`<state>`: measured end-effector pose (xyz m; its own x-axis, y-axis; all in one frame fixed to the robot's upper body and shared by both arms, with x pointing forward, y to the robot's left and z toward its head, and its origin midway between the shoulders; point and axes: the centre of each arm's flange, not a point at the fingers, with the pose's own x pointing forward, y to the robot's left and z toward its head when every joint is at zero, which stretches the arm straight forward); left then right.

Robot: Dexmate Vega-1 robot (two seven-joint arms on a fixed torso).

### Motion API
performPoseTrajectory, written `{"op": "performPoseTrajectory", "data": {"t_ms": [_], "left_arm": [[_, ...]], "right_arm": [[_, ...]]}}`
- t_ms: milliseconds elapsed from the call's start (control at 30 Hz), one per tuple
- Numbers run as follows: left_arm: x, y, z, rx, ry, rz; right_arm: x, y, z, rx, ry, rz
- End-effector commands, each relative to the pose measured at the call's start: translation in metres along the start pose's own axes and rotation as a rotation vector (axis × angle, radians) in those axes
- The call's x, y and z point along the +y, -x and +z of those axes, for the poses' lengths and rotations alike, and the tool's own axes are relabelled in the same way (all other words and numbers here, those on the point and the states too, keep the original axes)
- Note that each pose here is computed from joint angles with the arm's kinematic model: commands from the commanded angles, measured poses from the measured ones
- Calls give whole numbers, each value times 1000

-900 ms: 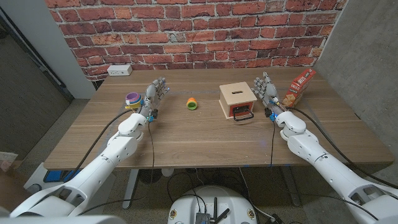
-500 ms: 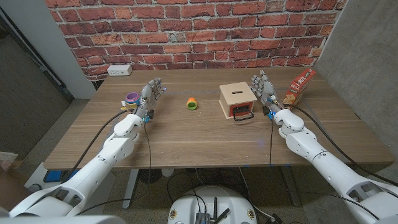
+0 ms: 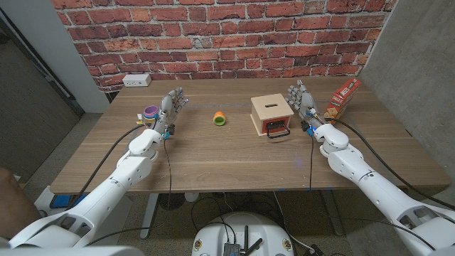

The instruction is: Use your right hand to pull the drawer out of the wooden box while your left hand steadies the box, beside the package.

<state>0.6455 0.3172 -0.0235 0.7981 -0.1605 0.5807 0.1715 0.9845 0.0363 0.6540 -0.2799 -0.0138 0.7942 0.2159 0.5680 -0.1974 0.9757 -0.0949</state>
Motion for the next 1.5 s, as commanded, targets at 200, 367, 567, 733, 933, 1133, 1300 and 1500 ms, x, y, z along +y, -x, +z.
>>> {"op": "performPoseTrajectory", "data": {"t_ms": [200, 367, 567, 733, 933, 1133, 1300, 1500], "left_arm": [[-11, -2, 18, -23, -68, -8], [-14, -7, 30, -34, -114, -29], [-17, -12, 35, -38, -126, -45], [-20, -16, 36, -38, -129, -60], [-21, -19, 34, -40, -126, -58], [-24, -23, 30, -41, -116, -61], [-25, -24, 27, -32, -115, -51], [-26, -24, 24, -32, -109, -44]], "right_arm": [[-8, 10, -4, -17, 23, -26], [-14, 14, -3, -30, 32, -38], [-15, 18, -4, -40, 44, -41], [-16, 24, 1, -46, 81, -46], [-20, 34, 10, -55, 121, -54], [-22, 43, 17, -55, 152, -59], [-23, 50, 21, -53, 175, -53], [-21, 59, 24, -52, 202, -51]]}}
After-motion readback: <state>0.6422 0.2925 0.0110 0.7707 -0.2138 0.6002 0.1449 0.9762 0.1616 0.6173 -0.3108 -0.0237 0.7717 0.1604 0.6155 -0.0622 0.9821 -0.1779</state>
